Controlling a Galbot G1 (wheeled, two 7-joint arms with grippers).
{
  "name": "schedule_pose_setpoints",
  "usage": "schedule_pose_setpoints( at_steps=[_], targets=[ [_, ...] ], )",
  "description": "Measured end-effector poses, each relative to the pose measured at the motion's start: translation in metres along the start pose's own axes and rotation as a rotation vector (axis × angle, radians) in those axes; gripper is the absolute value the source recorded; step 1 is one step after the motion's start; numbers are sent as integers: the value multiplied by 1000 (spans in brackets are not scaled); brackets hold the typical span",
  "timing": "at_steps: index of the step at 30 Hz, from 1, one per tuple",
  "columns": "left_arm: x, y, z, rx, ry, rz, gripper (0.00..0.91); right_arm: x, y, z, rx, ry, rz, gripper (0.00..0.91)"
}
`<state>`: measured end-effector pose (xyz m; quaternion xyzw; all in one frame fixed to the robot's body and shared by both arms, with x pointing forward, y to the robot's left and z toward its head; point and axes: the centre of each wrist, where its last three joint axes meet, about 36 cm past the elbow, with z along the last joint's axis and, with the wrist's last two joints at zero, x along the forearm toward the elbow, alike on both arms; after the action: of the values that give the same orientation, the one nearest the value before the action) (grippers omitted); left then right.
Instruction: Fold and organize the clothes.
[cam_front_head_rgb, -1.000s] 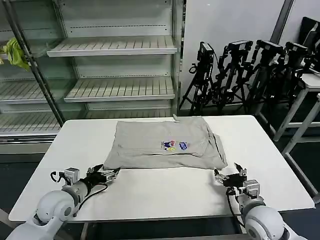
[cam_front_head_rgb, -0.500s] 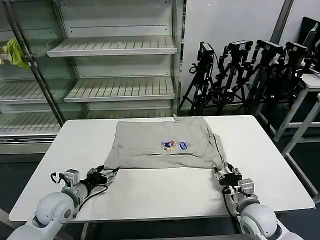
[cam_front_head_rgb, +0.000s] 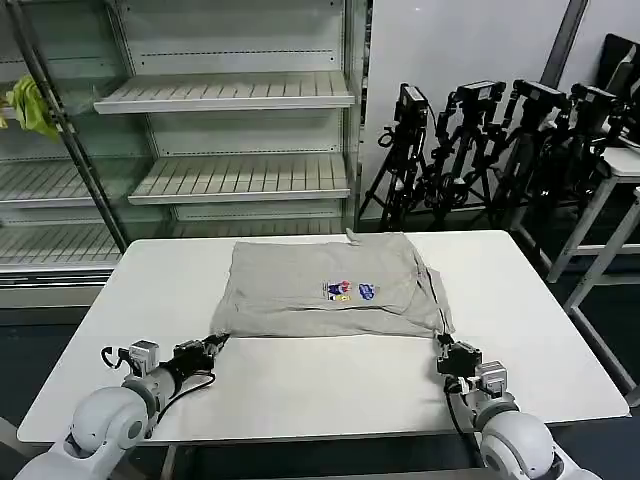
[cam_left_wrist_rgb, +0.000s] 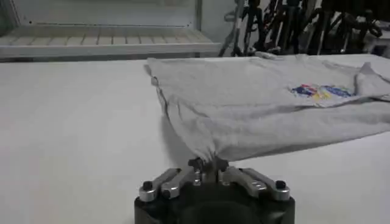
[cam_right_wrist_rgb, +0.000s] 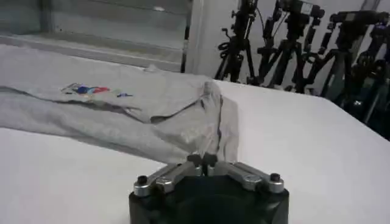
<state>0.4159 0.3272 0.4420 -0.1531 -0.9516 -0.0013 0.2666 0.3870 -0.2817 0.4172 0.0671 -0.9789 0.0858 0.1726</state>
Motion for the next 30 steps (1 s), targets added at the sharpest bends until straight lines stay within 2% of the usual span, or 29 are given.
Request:
schedule_pose_setpoints(
  at_steps=[14, 30],
  targets=[
    [13, 1, 1, -24, 10, -5, 30, 22, -8, -10, 20, 19, -15, 0],
    [60, -14, 6, -96, 87, 19, 40, 75, -18, -26, 93, 94, -37, 0]
  ],
)
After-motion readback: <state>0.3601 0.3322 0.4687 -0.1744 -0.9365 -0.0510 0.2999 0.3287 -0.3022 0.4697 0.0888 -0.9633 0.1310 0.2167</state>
